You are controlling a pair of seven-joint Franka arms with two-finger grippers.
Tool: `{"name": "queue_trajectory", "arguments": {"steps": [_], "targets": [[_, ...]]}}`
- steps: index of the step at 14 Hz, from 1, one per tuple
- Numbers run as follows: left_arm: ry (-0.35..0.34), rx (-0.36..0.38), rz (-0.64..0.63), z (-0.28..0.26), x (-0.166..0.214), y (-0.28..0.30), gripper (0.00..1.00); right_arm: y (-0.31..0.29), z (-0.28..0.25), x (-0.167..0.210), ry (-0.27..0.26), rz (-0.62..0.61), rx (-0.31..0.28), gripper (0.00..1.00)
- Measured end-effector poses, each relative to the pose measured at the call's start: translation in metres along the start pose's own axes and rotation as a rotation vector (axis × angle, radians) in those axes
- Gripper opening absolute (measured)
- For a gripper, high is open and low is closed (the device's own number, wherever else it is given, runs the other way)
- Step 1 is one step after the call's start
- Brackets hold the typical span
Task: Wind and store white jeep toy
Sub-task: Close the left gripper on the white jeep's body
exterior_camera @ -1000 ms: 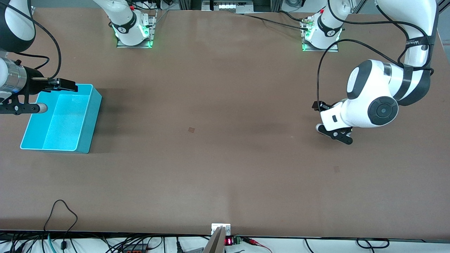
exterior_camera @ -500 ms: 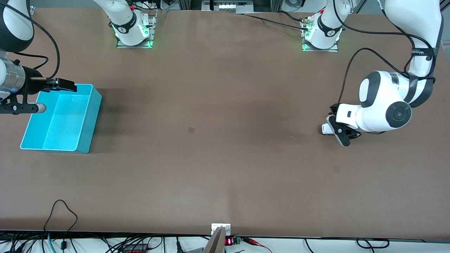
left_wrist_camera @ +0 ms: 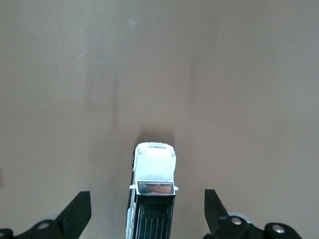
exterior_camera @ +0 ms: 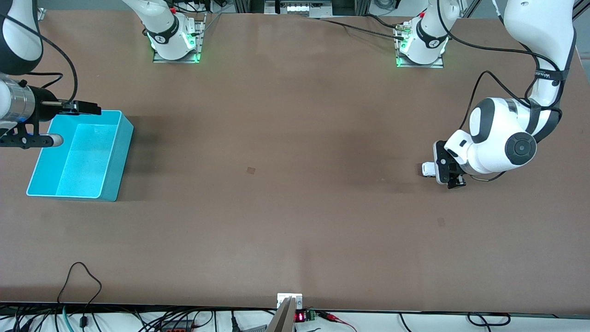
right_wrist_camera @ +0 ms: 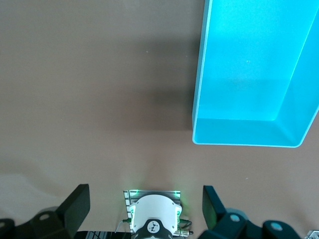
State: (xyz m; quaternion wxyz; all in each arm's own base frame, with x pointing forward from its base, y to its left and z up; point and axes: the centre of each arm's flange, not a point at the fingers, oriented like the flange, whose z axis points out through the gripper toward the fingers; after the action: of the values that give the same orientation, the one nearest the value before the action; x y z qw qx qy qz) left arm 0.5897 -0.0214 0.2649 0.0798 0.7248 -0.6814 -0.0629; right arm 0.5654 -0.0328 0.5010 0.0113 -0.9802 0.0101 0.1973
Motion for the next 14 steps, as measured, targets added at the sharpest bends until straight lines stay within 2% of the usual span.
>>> {"name": "queue_trajectory", "arguments": {"steps": [4, 7, 11, 14], "targets": [[-0.020, 0.010, 0.027, 0.006, -0.030, -0.002, 1.00, 0.001, 0.003, 0.003, -0.007, 0.002, -0.001, 1.00], [-0.016, 0.033, 0.030, 0.023, -0.037, -0.001, 1.00, 0.000, 0.004, 0.003, -0.009, -0.001, -0.002, 1.00], [-0.016, -0.004, 0.033, 0.046, -0.038, 0.008, 1.00, -0.002, 0.007, 0.004, -0.016, -0.003, -0.002, 1.00], [-0.050, -0.012, 0.061, 0.053, -0.041, 0.010, 1.00, -0.002, 0.015, 0.005, -0.028, -0.003, -0.002, 1.00]]}}
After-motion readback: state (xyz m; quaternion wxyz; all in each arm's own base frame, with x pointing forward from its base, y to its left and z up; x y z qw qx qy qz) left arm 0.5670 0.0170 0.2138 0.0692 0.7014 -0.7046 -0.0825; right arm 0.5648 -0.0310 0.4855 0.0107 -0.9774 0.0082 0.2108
